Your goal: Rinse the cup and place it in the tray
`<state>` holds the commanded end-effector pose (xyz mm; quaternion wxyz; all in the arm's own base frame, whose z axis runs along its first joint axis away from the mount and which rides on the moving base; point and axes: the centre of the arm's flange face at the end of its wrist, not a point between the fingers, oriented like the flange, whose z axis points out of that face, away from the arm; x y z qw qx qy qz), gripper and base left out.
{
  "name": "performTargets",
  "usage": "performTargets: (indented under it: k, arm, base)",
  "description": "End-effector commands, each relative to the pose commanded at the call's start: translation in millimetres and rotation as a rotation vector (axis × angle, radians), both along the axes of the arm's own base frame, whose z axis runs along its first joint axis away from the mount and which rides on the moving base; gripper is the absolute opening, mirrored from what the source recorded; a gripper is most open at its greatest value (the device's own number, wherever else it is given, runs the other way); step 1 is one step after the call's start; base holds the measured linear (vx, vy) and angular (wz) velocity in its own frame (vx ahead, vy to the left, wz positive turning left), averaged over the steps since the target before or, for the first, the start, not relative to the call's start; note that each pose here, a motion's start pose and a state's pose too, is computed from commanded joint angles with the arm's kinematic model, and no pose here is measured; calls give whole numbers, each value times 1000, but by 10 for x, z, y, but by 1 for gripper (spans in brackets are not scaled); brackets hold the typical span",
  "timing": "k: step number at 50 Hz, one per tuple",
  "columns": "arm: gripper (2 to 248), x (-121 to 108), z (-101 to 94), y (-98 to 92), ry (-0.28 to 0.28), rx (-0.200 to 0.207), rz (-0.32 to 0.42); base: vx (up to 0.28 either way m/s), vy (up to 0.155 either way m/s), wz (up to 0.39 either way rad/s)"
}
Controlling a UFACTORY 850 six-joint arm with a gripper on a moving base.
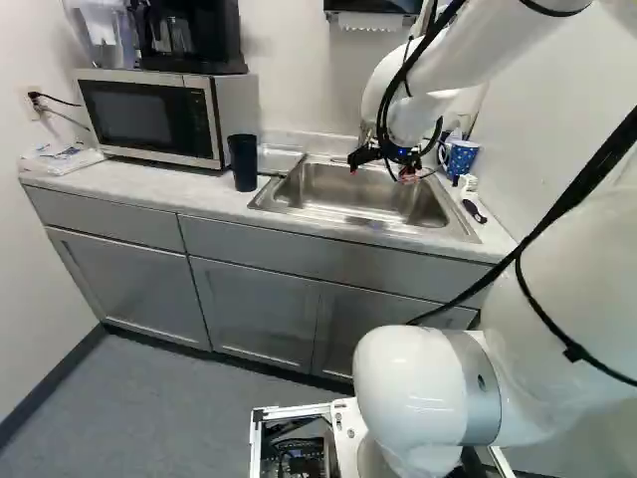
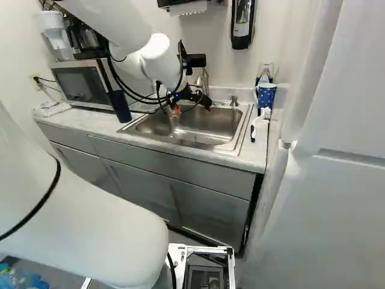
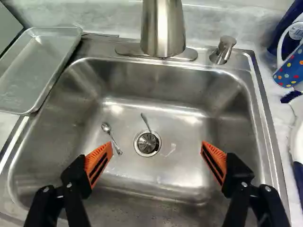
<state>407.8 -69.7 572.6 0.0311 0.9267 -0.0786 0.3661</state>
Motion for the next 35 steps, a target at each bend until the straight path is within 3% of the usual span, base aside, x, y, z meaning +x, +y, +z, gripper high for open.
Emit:
performTargets:
  k: [20, 35]
  arm:
    - [247, 4, 7, -4, -1, 0, -1]
    - [247, 51, 158, -59, -31, -5, -12]
  base:
    - [0, 0, 0]
    - [0, 0, 0]
